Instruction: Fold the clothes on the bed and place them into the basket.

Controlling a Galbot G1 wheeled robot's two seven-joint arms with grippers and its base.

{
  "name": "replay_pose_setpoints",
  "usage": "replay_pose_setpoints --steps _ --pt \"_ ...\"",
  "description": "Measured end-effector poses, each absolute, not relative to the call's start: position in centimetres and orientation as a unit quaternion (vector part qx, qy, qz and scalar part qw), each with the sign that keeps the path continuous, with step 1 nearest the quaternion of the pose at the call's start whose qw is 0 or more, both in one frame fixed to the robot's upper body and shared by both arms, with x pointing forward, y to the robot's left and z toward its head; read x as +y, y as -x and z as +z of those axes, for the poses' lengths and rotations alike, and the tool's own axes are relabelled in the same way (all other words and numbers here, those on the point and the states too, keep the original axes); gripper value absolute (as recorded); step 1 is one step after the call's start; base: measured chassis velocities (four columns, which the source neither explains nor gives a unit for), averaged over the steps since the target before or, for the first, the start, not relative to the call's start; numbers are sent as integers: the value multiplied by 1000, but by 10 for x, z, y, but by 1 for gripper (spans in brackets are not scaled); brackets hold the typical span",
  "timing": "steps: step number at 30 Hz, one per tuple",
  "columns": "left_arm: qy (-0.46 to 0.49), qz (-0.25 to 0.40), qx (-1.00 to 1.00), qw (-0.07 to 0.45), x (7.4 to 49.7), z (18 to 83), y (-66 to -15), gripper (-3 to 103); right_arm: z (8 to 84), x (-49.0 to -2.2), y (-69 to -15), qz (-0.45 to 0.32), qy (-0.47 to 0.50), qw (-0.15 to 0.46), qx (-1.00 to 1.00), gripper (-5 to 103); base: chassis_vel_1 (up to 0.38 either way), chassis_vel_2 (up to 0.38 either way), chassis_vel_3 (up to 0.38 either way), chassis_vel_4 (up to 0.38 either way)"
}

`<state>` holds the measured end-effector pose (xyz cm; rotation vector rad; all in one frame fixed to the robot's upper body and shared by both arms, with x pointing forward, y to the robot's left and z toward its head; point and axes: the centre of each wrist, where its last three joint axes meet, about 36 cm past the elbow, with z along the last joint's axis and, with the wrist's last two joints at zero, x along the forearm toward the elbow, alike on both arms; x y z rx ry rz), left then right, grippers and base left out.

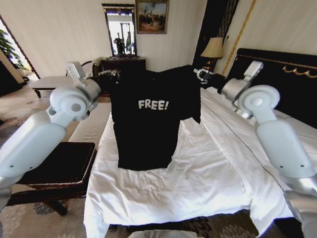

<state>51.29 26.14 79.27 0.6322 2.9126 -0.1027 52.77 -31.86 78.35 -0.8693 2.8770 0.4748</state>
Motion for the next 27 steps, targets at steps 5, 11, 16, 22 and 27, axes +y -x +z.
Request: replay_pose_setpoints --steps 5,11,16,22,27 --pt "-219 -34 972 81 260 803 -508 0 791 -326 -526 158 280 53 945 0 0 0 0 0" --pt "-229 -39 969 83 263 802 -485 0 801 -333 -513 171 283 62 942 0 0 0 0 0" --pt "-234 -45 967 86 266 807 -469 0 811 -333 -499 184 293 66 936 0 0 0 0 0" --pt "-240 -27 968 67 279 792 -422 0 802 -332 -455 177 307 57 933 0 0 0 0 0" --pt "-264 10 963 60 279 796 -360 0 798 -330 -392 156 328 44 931 0 0 0 0 0"
